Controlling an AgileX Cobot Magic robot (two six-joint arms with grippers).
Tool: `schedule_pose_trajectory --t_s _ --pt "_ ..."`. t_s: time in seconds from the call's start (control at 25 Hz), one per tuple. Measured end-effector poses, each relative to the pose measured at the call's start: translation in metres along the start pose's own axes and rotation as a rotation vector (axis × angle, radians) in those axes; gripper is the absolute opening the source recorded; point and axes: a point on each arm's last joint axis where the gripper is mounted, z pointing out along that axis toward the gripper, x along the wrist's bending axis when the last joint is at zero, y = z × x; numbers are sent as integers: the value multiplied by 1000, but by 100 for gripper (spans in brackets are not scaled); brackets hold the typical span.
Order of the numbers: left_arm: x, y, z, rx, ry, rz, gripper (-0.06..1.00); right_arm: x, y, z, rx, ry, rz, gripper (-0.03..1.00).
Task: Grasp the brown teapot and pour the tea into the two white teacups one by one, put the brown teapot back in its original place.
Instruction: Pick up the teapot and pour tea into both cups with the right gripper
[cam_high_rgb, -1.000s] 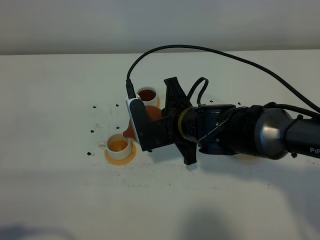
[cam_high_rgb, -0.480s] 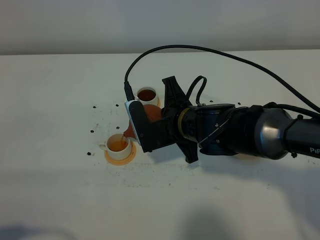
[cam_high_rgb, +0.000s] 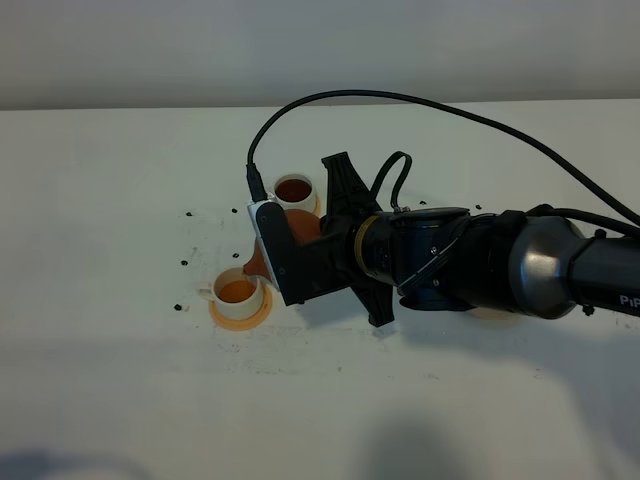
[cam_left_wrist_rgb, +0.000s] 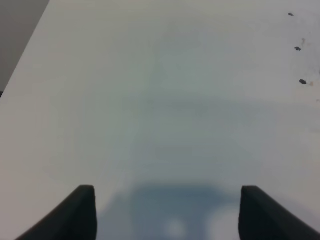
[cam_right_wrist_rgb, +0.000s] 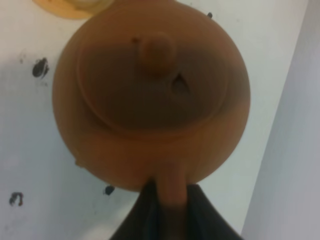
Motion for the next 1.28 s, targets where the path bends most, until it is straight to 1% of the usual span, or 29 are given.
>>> schedule_pose_trajectory --t_s 0.44,0.64,0.8,1.28 --pt "0 0 0 0 0 0 57 -1 1 0 -13 -10 -25 9" --pt "0 0 0 0 0 0 57 -8 3 -1 -21 -31 -25 9" --pt "0 0 0 0 0 0 57 -8 3 -1 -23 -34 -30 9" --pt "0 0 0 0 0 0 57 -10 3 -1 -22 -53 -96 9"
